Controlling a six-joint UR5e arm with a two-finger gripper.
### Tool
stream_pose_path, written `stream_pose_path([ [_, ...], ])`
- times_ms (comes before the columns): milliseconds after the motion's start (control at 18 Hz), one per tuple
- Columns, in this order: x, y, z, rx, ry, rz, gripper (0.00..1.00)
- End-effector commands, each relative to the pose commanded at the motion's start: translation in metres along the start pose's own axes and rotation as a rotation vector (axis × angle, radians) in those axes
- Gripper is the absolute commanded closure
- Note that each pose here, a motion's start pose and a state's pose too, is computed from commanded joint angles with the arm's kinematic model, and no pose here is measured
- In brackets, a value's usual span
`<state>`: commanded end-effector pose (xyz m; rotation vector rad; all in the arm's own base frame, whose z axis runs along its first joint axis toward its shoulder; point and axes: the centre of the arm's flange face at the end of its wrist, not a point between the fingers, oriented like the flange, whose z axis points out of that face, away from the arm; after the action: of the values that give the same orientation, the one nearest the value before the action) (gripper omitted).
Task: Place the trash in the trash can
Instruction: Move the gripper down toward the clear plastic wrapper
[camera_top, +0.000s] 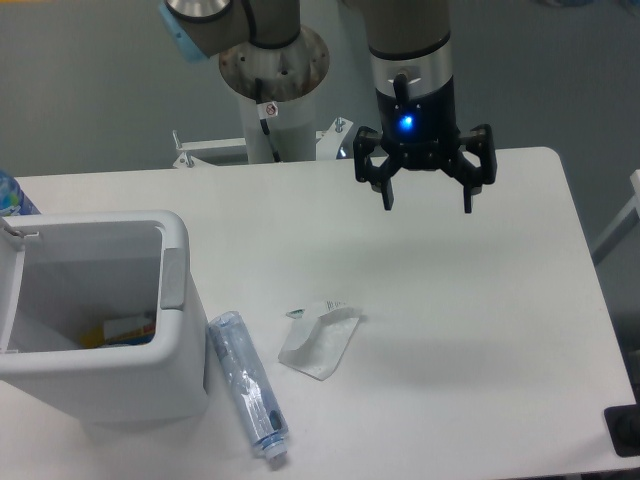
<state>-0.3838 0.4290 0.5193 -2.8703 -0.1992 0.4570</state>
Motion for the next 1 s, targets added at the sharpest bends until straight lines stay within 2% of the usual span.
stream_pose_path([
  [611, 0.002, -0.002, 0.009, -0.007, 0.021, 0.002, 0.0],
  [1000, 0.013, -0.001, 0.046, -0.043, 0.075, 0.012, 0.0],
])
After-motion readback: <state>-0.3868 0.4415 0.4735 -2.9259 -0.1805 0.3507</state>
